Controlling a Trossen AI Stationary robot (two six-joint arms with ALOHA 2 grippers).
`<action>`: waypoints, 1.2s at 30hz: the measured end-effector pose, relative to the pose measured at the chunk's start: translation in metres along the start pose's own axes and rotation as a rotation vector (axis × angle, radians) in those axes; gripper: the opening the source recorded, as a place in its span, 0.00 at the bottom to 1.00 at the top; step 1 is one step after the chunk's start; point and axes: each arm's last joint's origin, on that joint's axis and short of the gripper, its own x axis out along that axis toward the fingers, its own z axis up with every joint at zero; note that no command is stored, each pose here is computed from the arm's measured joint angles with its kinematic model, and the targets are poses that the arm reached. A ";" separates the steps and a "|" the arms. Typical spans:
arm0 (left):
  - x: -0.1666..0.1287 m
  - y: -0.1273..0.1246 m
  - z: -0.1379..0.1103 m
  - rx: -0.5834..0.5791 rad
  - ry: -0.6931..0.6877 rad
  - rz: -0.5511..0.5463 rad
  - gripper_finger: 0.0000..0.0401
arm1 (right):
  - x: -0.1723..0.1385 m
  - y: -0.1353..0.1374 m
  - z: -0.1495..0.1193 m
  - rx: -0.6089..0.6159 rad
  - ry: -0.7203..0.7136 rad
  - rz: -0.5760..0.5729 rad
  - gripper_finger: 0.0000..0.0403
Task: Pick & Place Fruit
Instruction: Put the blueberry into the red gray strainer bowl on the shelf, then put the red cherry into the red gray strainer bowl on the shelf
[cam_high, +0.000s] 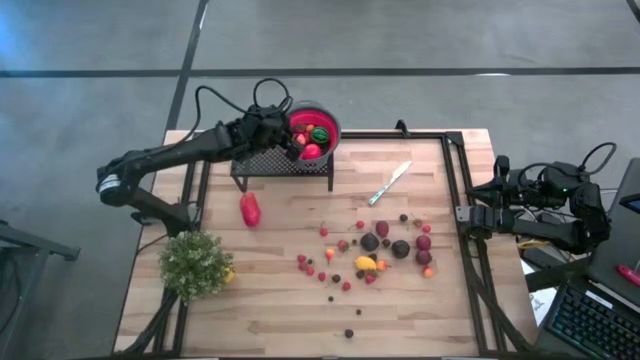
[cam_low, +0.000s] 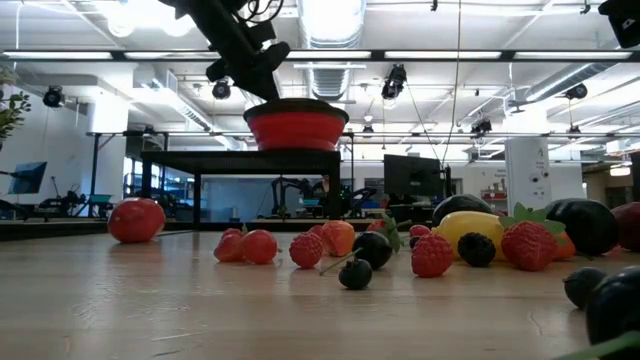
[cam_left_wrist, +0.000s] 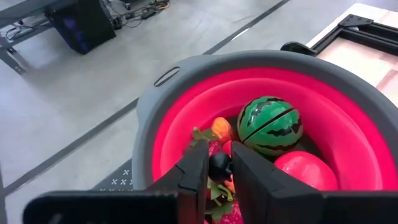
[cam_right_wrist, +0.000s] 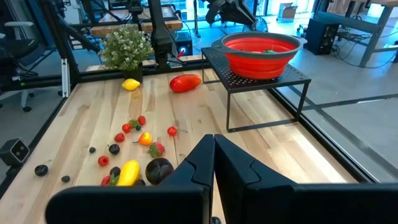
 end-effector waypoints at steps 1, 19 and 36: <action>0.000 0.000 0.000 0.000 0.000 0.000 0.18 | 0.000 0.000 0.000 0.001 0.000 0.000 0.02; -0.002 -0.009 -0.001 0.088 0.014 -0.220 0.48 | 0.000 0.000 0.000 0.000 0.000 0.000 0.02; -0.054 -0.090 -0.020 0.360 -0.041 -0.545 0.37 | 0.000 0.000 0.000 0.000 0.000 0.000 0.02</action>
